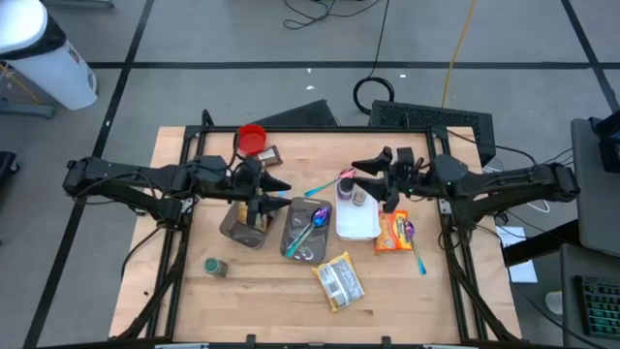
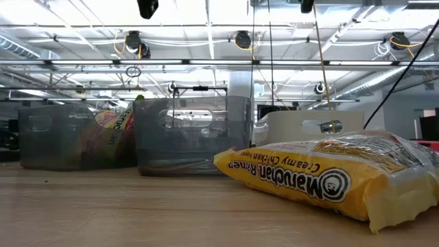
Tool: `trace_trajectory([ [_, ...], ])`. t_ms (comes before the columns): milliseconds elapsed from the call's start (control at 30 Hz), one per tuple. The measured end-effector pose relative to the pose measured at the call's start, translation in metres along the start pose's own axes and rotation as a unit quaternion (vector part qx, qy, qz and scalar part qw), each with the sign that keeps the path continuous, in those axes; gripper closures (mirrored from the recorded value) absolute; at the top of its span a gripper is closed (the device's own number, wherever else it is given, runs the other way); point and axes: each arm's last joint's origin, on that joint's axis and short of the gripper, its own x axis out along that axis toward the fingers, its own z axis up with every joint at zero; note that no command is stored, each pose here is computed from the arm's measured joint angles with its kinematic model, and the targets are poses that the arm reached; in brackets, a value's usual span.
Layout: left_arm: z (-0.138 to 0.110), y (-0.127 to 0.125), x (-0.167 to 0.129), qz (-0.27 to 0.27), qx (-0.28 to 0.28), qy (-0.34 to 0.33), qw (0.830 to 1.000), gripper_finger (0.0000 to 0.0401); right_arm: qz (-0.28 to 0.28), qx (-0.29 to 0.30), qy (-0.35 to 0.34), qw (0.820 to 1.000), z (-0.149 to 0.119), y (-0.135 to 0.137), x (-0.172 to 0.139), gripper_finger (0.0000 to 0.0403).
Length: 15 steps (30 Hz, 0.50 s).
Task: Pick & Place Food Item
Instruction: Put the orange pack into the left gray bin
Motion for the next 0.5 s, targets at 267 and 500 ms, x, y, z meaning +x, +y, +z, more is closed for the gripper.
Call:
trace_trajectory([
  [267, 0.007, -0.004, 0.0, -0.021, -0.029, -0.038, 0.999, 0.0144, -0.014, -0.137, 0.132, 0.982, 0.027, 0.048, 0.001, 0.0154],
  [500, 0.02, -0.007, -0.002, -0.047, -0.027, -0.098, 0.994, 0.0144, -0.028, -0.253, 0.326, 0.91, -0.003, 0.081, -0.001, 0.0154],
])
